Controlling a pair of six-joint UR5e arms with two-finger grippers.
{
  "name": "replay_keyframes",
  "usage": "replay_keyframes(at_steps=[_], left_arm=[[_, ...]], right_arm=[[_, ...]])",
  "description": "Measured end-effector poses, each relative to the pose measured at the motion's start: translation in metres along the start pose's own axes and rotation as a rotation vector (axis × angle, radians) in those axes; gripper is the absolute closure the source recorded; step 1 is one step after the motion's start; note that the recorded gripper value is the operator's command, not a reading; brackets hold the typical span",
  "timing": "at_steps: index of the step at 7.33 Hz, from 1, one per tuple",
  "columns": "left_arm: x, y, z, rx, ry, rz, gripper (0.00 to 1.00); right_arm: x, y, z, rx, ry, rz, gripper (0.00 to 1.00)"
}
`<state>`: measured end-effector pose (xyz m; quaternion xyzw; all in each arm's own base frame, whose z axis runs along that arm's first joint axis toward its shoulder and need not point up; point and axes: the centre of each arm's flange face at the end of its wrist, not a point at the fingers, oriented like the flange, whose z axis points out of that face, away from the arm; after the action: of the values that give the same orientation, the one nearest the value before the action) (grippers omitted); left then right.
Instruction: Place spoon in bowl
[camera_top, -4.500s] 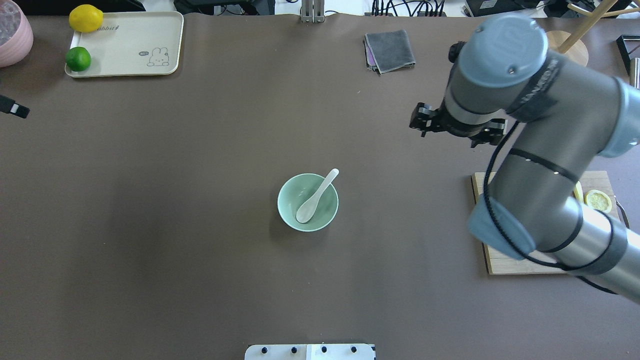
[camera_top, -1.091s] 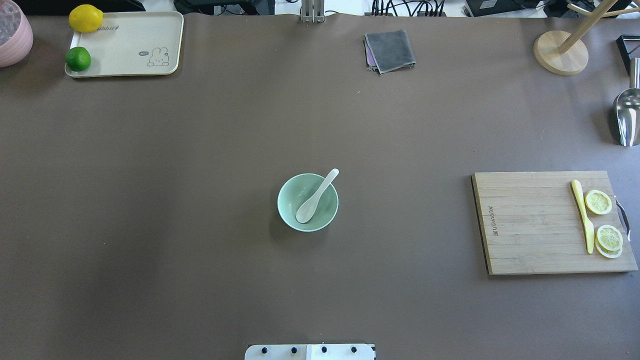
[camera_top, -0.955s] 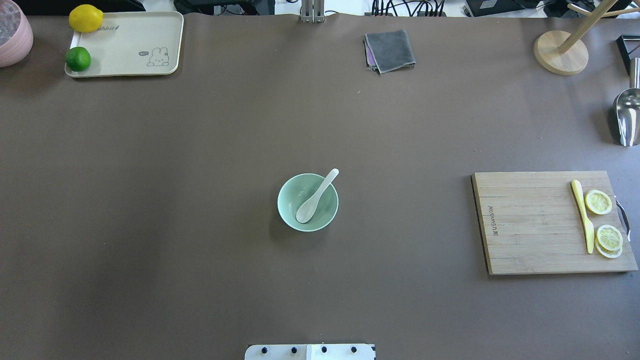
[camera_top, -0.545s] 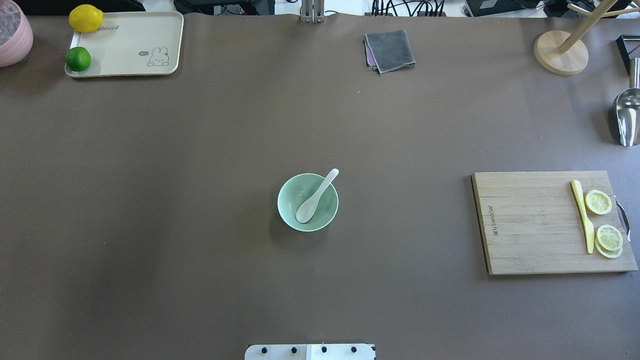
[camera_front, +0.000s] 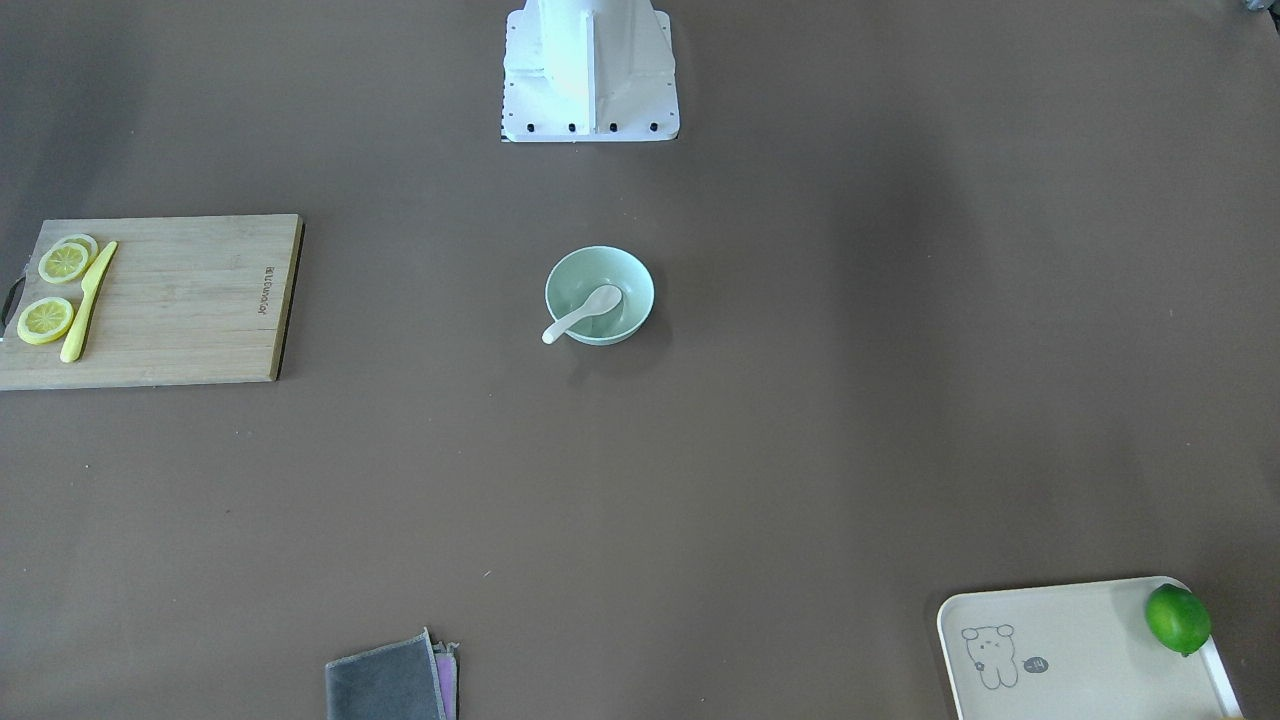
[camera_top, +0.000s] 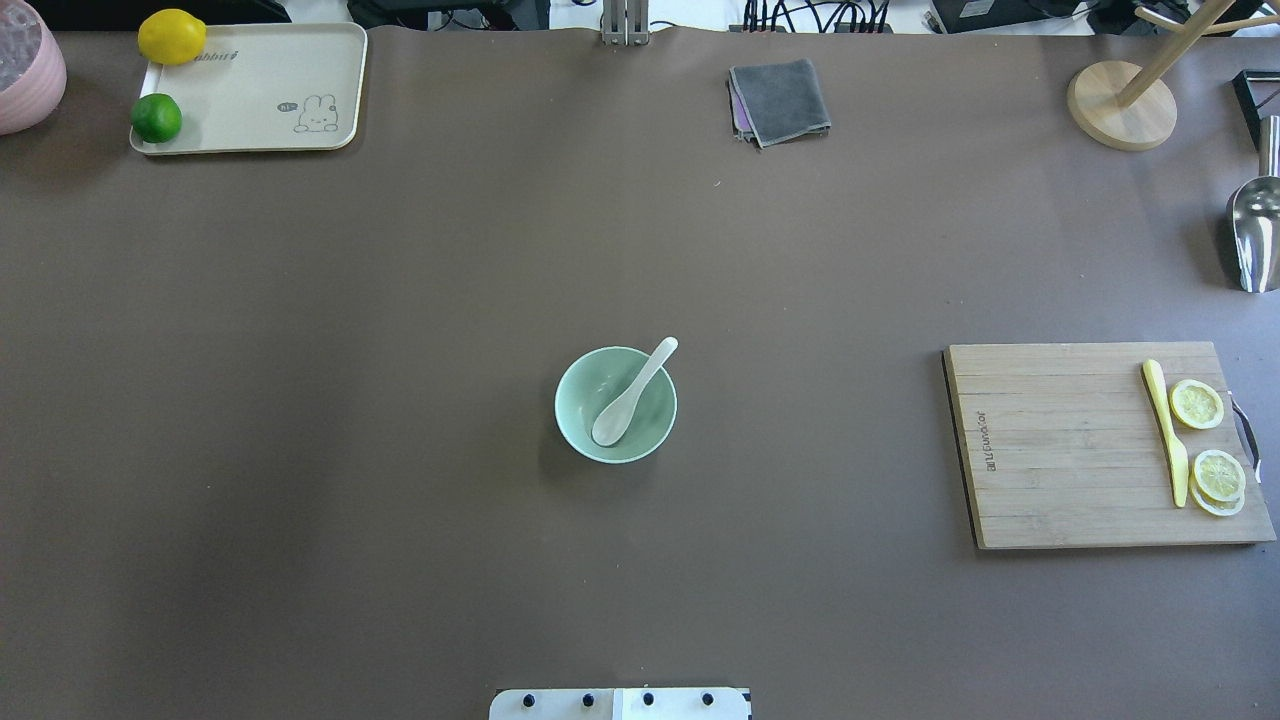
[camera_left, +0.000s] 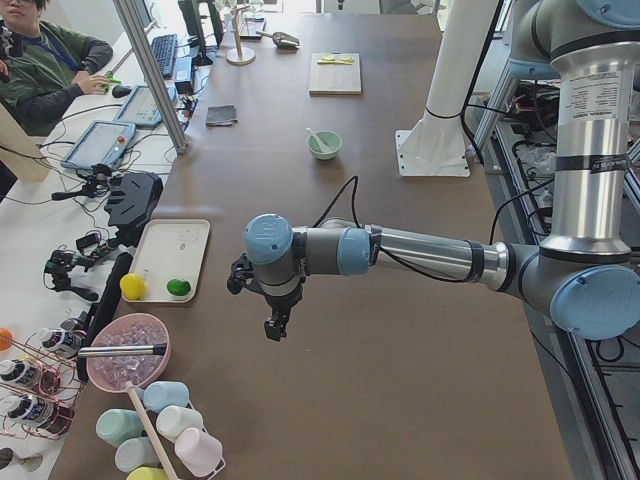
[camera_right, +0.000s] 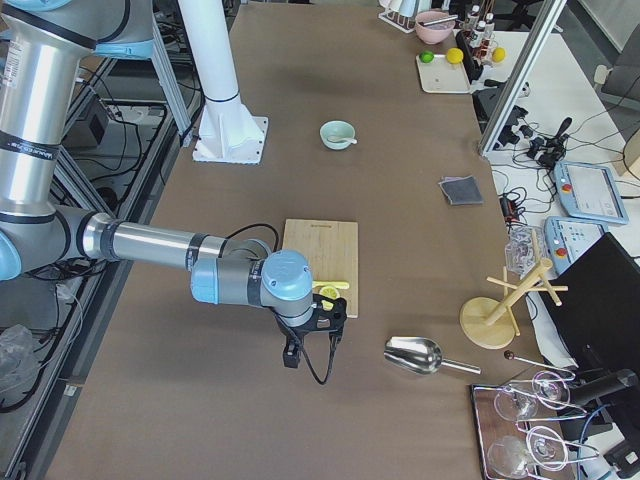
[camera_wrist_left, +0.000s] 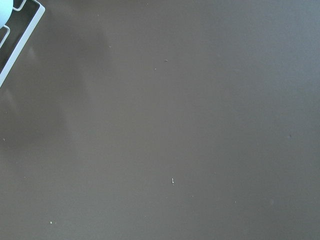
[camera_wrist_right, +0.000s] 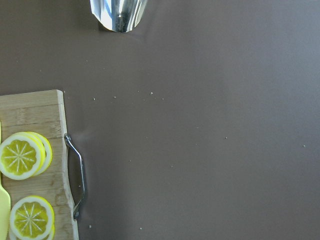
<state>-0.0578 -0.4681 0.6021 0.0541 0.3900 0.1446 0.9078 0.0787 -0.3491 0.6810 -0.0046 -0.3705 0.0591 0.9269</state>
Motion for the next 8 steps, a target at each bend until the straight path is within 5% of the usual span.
replay_keyframes(at_steps=[8], left_arm=[[0.0016, -0.0005, -0.0016, 0.003, -0.001, 0.003, 0.01]], right_arm=[[0.0007, 0.0013, 0.0037, -0.006, -0.017, 0.001, 0.00]])
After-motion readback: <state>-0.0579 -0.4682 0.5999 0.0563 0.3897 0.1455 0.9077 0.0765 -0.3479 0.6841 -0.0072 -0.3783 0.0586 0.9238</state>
